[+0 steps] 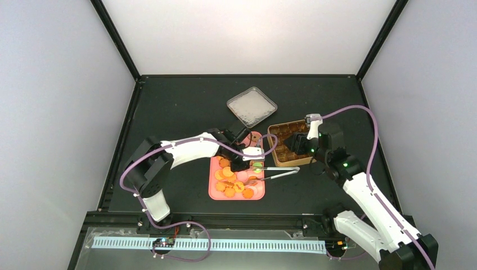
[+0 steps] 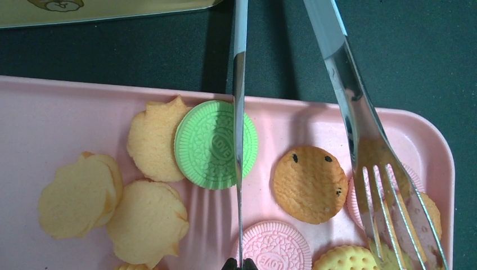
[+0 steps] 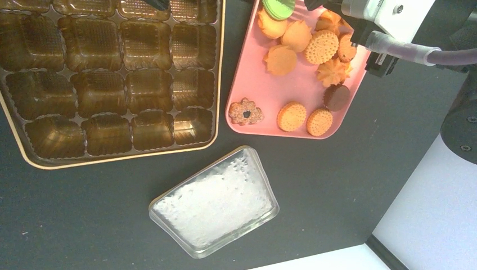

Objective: Pack the cookies
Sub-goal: Pick up the clamp from the plate, then place the clamp on the plate, then pick up the clamp from the plate.

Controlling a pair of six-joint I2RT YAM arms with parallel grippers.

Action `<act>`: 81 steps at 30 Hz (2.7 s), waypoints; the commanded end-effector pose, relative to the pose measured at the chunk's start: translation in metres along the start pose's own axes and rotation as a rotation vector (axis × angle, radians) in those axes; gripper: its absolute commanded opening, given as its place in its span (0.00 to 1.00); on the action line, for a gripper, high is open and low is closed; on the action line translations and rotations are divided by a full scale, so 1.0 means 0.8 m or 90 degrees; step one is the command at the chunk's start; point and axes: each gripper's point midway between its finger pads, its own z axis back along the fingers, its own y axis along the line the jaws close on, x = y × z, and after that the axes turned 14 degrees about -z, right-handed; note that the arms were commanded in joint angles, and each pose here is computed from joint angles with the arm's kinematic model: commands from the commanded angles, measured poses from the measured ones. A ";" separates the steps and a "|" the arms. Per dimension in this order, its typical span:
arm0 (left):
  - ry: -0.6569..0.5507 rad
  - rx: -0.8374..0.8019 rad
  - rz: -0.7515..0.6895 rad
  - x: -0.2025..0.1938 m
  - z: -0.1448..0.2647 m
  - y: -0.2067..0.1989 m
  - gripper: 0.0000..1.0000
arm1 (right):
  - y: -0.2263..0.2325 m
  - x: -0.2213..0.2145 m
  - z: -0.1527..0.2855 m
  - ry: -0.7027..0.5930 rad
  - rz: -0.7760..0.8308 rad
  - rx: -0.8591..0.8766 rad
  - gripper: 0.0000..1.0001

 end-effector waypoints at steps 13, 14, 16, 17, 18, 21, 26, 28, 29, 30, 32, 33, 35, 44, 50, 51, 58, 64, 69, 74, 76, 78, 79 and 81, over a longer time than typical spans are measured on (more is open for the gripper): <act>-0.059 0.097 -0.043 0.018 0.095 0.011 0.01 | 0.066 0.025 0.031 0.005 0.047 0.112 0.64; -0.059 0.105 -0.042 0.013 0.100 0.014 0.01 | 0.070 0.025 0.033 0.009 0.050 0.121 0.64; -0.056 0.130 -0.039 0.001 0.107 0.022 0.01 | 0.076 0.025 0.035 0.014 0.053 0.133 0.64; -0.050 0.143 -0.038 -0.007 0.108 0.027 0.01 | 0.077 0.025 0.035 0.015 0.055 0.136 0.64; -0.042 0.158 -0.036 -0.018 0.110 0.033 0.01 | 0.079 0.026 0.036 0.014 0.056 0.138 0.64; 0.003 0.178 -0.055 -0.052 0.102 0.038 0.01 | 0.079 0.026 0.037 0.014 0.057 0.139 0.64; 0.084 0.141 -0.068 -0.101 0.068 0.026 0.20 | 0.079 0.024 0.037 0.017 0.057 0.140 0.64; 0.090 0.123 -0.058 -0.104 0.060 0.026 0.37 | 0.079 0.024 0.036 0.016 0.055 0.141 0.64; 0.086 0.117 -0.056 -0.102 0.059 0.026 0.44 | 0.080 0.025 0.037 0.016 0.054 0.143 0.64; 0.079 0.113 -0.055 -0.097 0.058 0.028 0.51 | 0.080 0.025 0.037 0.016 0.054 0.144 0.64; 0.057 0.111 -0.057 -0.081 0.062 0.035 0.58 | 0.081 0.026 0.037 0.016 0.053 0.145 0.64; 0.048 0.109 -0.057 -0.073 0.063 0.037 0.59 | 0.081 0.026 0.038 0.016 0.052 0.145 0.64; 0.029 0.098 -0.058 -0.056 0.068 0.042 0.60 | 0.081 0.025 0.037 0.018 0.053 0.145 0.64; -0.008 0.045 -0.073 -0.013 0.059 0.057 0.58 | 0.081 0.024 0.036 0.025 0.051 0.144 0.64; 0.018 0.009 -0.069 -0.020 0.029 0.050 0.53 | 0.082 0.024 0.036 0.027 0.049 0.143 0.64; 0.020 0.009 -0.069 -0.020 0.026 0.050 0.52 | 0.082 0.025 0.036 0.027 0.049 0.143 0.64; 0.015 0.025 -0.072 -0.010 0.015 0.058 0.36 | 0.084 0.025 0.038 0.029 0.047 0.147 0.59; 0.016 0.022 -0.072 -0.007 0.005 0.057 0.26 | 0.085 0.025 0.040 0.031 0.046 0.147 0.55; 0.037 0.015 -0.067 -0.014 -0.005 0.057 0.04 | 0.084 0.025 0.042 0.028 0.046 0.145 0.53; 0.041 0.027 -0.062 -0.015 0.003 0.057 0.01 | 0.083 0.027 0.047 0.020 0.047 0.140 0.54; 0.027 0.036 -0.063 -0.006 0.016 0.055 0.01 | 0.082 0.028 0.049 0.016 0.048 0.135 0.55; 0.012 0.040 -0.066 0.002 0.031 0.050 0.01 | 0.082 0.031 0.052 0.009 0.049 0.134 0.58; 0.004 0.041 -0.066 0.005 0.038 0.048 0.01 | 0.083 0.032 0.054 0.006 0.048 0.134 0.60; -0.015 0.038 -0.067 0.013 0.053 0.041 0.01 | 0.085 0.034 0.057 0.002 0.047 0.136 0.63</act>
